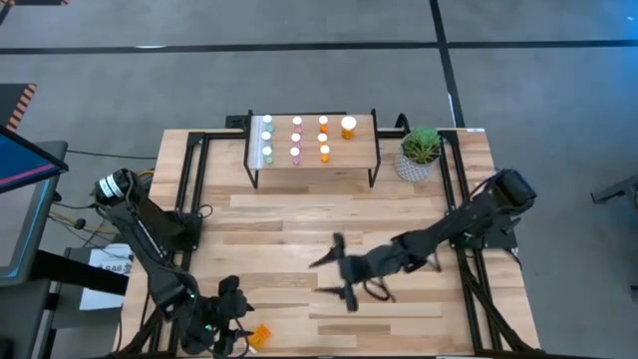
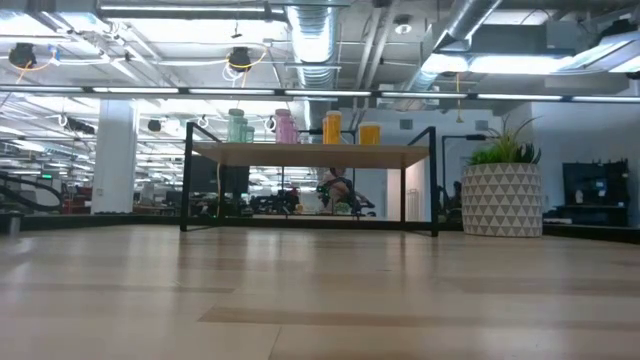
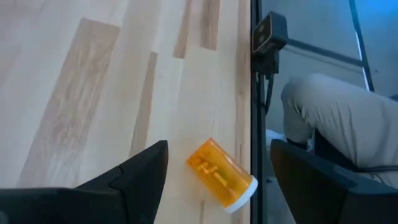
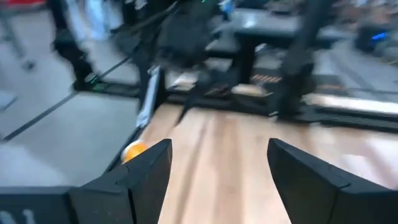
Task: Pick and place medicine bottles onto shelf by color
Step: Put the large orange pill bottle on the shelf aligned with the other large orange pill bottle
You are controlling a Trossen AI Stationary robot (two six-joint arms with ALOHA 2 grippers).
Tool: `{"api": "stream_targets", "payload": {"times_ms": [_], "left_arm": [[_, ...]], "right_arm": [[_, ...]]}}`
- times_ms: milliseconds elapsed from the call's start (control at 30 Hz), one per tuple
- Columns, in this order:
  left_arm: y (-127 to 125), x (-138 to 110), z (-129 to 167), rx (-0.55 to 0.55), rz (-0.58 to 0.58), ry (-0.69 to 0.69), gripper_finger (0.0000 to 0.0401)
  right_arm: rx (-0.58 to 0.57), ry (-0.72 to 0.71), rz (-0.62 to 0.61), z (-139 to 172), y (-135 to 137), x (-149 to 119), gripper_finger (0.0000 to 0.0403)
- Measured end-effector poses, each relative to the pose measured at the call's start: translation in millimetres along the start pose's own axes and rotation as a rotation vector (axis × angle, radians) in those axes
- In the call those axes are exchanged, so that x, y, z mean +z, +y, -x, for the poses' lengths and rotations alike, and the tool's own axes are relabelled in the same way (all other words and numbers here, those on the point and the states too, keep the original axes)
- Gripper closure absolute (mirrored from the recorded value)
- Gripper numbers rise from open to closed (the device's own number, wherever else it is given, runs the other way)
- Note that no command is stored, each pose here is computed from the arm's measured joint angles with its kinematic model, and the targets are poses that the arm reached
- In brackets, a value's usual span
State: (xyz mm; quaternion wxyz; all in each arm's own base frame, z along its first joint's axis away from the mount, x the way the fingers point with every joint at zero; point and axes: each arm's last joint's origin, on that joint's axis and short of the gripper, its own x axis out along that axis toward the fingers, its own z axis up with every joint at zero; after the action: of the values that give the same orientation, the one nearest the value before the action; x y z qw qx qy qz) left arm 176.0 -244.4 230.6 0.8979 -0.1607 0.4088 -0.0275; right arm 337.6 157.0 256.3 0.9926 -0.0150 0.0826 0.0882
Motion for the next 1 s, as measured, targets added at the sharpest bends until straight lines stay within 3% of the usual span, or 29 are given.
{"api": "stream_targets", "payload": {"times_ms": [100,267,367,467,667,1000], "left_arm": [[-2.4,-3.0,6.0,0.011,0.012,-0.058,0.0133],[-10.8,-8.4,33.3,0.003,0.046,-0.265,0.0133],[-14.5,-14.8,44.2,-0.019,0.062,-0.307,0.0133],[-22.0,-21.0,40.1,-0.059,0.095,-0.297,0.0133],[-41.8,-34.0,-6.6,-0.09,0.101,-0.205,0.0153],[-79.6,-39.3,-24.2,0.164,0.061,-0.024,0.0195]], "right_arm": [[0.079,0.03,0.01,-22.6,9.0,-3.6,0.0119],[0.219,0.058,-0.007,-56.3,22.5,-12.2,0.0119],[0.272,0.069,-0.012,-72.3,27.8,-16.7,0.0119],[0.275,0.123,-0.009,-79.8,29.9,-22.0,0.0119],[0.264,0.201,-0.047,-70.5,27.1,-16.0,0.0121],[0.211,0.249,-0.059,-54.6,27.6,-1.4,0.0122]]}}
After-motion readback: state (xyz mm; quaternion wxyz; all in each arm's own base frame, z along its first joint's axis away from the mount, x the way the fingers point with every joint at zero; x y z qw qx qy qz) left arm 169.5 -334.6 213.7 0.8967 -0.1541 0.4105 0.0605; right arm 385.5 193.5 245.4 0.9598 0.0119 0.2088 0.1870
